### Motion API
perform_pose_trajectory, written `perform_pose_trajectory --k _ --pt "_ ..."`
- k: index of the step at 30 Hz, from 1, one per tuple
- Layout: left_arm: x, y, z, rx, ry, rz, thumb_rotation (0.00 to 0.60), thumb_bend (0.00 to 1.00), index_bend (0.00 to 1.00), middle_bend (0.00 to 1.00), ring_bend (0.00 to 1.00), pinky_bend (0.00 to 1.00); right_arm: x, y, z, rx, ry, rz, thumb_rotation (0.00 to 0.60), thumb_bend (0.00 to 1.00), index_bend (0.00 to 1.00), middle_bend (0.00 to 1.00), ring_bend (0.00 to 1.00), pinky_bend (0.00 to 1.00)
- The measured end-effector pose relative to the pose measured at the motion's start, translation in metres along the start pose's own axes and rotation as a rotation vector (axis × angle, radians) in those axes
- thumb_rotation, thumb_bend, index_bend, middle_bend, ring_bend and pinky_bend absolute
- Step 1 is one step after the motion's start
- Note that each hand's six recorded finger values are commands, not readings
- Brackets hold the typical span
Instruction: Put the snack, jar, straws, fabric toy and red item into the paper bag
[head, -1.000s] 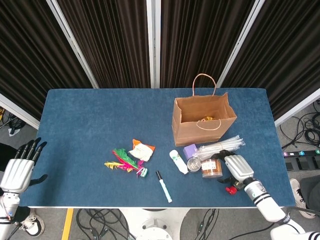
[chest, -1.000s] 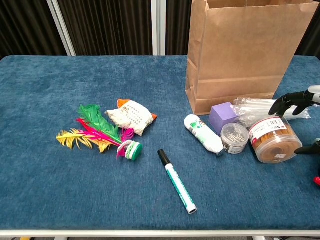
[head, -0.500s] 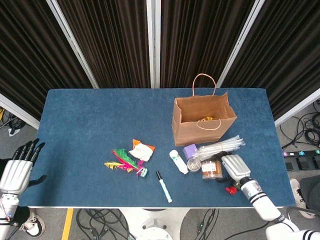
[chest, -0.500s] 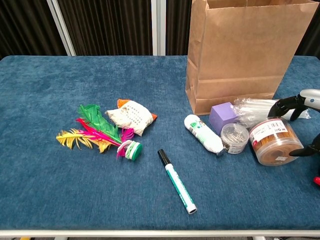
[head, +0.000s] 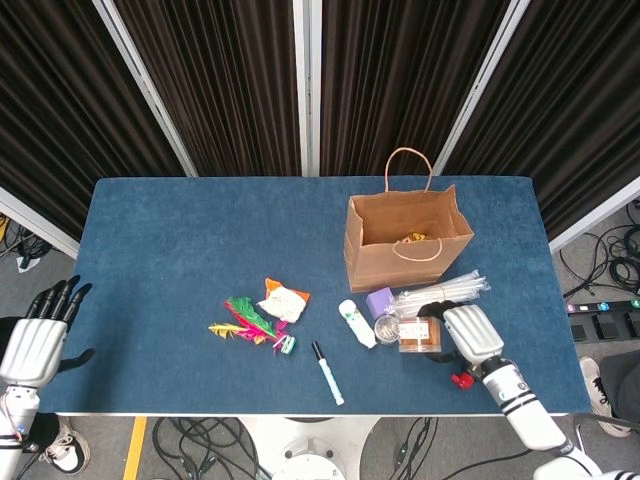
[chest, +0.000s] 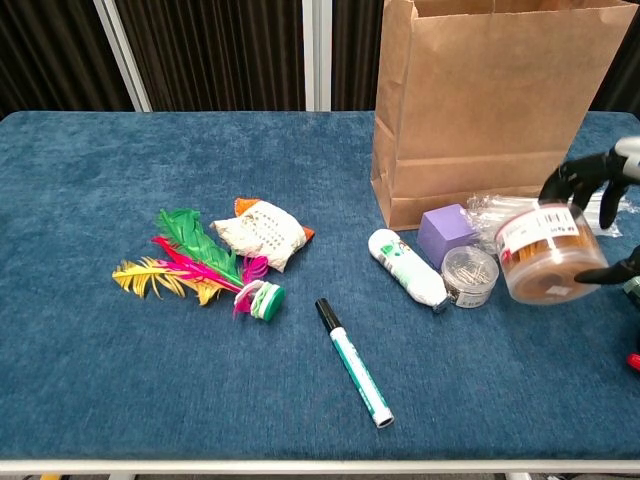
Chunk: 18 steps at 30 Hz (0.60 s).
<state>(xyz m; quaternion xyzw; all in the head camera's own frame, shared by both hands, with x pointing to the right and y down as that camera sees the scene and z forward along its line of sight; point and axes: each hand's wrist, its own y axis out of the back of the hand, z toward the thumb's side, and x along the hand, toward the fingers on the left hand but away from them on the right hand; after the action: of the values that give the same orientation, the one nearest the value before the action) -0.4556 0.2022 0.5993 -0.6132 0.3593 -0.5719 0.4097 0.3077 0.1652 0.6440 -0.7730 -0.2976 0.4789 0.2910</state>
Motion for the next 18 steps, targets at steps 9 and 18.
perform_pose_trajectory --k 9,18 --pt "0.000 0.006 0.008 0.005 -0.017 0.015 0.600 0.09 0.11 0.12 0.03 0.14 0.030 0.085 0.078 0.009 0.224 -0.210 0.600 0.18 0.55 0.47 0.36 0.46" --pt "0.003 0.009 0.011 0.013 -0.022 0.016 0.600 0.09 0.11 0.12 0.03 0.14 0.038 0.180 0.138 0.135 0.392 -0.569 0.600 0.19 0.55 0.47 0.36 0.46"
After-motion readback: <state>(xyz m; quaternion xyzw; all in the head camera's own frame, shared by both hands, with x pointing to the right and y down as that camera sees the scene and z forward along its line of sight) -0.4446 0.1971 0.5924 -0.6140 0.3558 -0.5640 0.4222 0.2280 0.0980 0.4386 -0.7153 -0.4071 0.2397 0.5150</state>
